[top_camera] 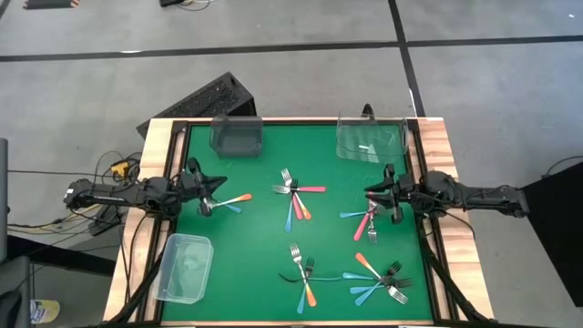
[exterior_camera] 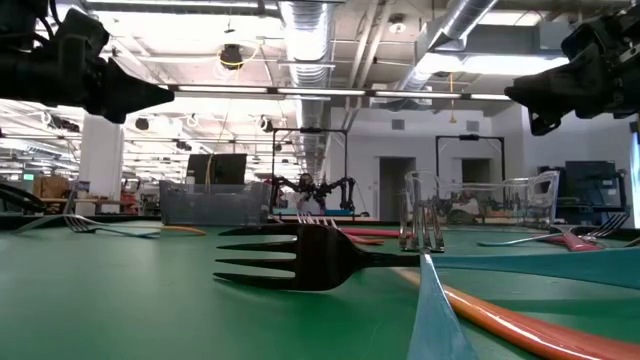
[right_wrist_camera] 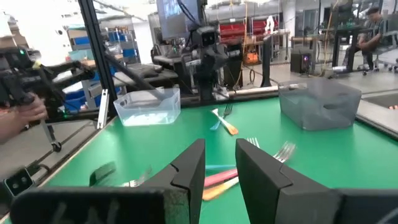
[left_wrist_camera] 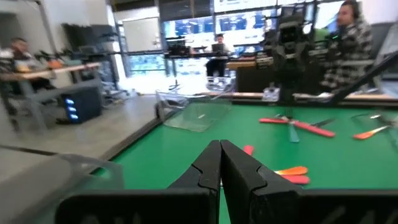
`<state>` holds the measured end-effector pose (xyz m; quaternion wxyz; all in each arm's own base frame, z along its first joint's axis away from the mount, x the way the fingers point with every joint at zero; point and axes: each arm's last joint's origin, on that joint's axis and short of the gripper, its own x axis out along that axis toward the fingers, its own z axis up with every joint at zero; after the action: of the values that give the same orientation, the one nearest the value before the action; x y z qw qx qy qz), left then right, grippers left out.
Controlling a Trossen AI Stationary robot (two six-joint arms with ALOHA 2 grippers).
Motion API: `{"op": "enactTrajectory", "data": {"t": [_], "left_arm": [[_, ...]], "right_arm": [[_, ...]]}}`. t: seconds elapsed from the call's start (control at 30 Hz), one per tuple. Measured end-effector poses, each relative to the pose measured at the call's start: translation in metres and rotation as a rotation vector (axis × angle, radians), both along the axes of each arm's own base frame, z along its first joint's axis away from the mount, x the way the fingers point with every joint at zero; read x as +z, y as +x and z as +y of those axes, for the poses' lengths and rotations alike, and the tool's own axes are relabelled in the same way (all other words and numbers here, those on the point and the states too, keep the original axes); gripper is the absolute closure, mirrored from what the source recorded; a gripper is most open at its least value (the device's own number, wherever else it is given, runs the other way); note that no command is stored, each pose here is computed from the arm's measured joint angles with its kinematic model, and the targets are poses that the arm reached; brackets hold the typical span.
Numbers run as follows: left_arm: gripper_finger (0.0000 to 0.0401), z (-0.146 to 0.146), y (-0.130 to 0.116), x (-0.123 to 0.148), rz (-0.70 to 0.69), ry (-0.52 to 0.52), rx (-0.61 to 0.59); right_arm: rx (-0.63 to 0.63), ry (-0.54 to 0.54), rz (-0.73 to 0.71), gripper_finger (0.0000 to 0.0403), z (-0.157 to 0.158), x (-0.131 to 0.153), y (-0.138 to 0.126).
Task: Sort silverware by color (type)
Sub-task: Put the pink fork into the transparent bin
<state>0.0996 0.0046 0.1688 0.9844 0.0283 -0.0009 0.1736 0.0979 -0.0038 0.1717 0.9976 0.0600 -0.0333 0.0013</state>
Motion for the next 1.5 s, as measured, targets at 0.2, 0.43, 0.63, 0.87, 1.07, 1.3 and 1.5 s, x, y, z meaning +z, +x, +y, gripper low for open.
{"op": "enactTrajectory", "data": {"t": [0.2, 0.43, 0.63, 0.87, 1.07, 1.3, 1.5], "left_arm": [[0.0401, -0.002, 0.000, 0.002, -0.023, -0.019, -0.059], [0.0401, -0.002, 0.000, 0.007, -0.114, -0.123, -0.074], [0.0401, 0.000, 0.000, 0.007, -0.128, -0.163, -0.016], [0.0382, 0.002, -0.001, 0.003, -0.089, -0.145, 0.089], [0.0331, 0.005, -0.002, 0.006, -0.112, -0.115, 0.168], [0.0293, 0.007, 0.001, 0.014, -0.163, -0.055, 0.137], [0.0291, 0.013, 0.009, 0.012, -0.119, -0.022, 0.190]], "right_arm": [[0.008, 0.028, -0.167, 0.0284, 0.000, 0.016, -0.002], [0.023, 0.065, -0.359, 0.0284, 0.001, 0.034, -0.009], [0.031, 0.078, -0.408, 0.0284, 0.001, 0.041, -0.011], [-0.252, 0.068, -0.403, 0.0284, -0.008, 0.041, -0.011], [-0.564, 0.153, -0.099, 0.0285, -0.018, 0.029, -0.002], [-0.541, 0.183, 0.148, 0.0284, -0.019, 0.047, 0.016], [-0.591, 0.081, 0.301, 0.0284, -0.027, 0.070, 0.036]]}}
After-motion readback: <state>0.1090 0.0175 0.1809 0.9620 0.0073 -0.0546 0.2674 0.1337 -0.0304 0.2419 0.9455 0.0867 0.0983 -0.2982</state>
